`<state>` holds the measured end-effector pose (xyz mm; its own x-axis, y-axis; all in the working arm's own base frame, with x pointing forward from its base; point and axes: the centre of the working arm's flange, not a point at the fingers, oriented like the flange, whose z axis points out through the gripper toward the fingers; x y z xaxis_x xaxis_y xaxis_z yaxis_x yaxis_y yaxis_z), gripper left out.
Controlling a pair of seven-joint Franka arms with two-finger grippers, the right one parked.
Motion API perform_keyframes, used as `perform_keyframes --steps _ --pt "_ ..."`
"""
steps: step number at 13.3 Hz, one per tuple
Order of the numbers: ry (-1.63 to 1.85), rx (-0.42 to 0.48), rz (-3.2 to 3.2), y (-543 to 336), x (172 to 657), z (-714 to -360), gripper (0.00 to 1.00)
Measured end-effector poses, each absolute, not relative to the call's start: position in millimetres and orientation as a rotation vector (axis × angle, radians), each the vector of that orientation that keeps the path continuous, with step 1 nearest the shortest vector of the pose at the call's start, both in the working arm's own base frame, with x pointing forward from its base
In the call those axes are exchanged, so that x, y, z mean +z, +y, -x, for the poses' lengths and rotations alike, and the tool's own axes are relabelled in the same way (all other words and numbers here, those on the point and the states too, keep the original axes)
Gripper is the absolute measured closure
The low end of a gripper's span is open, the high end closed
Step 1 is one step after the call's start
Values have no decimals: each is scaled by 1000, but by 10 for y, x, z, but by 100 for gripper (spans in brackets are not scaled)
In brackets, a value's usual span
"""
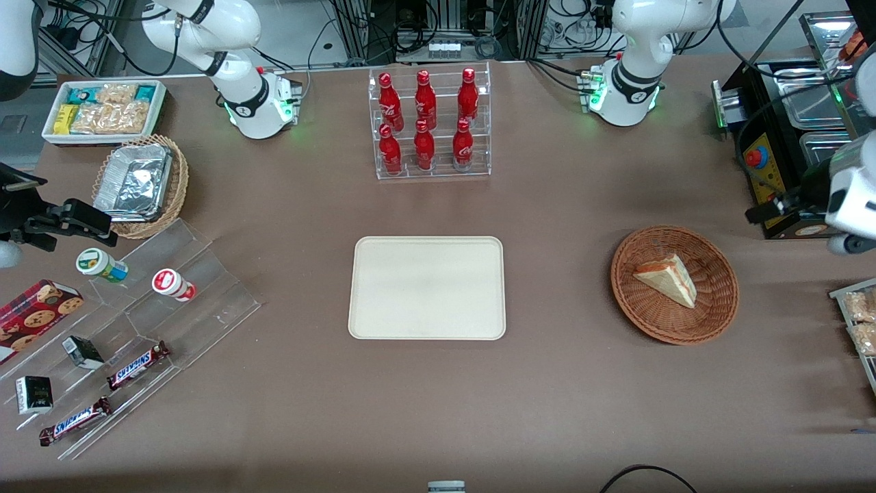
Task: Place sandwich from basket to tray
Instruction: 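Move the left gripper over the wrapped sandwich in the wicker basket, then lower the left gripper and close it on the sandwich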
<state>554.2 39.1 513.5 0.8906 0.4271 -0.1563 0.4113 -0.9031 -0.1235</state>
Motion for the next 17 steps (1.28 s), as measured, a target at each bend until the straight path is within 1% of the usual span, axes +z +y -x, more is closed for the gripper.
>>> perform_keyframes --steps 4,6,9,10,12,13,15,17 --pt "-1120 169 2831 319 4440 -5628 0" --pt "-1293 159 2789 248 4080 -5687 0" --pt "-1442 178 2795 242 3680 -5659 0" --pt "-1473 158 2799 247 3571 -5634 0" --pt "-1575 84 2771 220 3321 -5582 0" --pt "-1616 74 2748 189 3184 -5551 0" --pt "-1633 101 2725 114 2973 -5520 0" --pt "-1636 117 2716 98 2889 -5517 0"
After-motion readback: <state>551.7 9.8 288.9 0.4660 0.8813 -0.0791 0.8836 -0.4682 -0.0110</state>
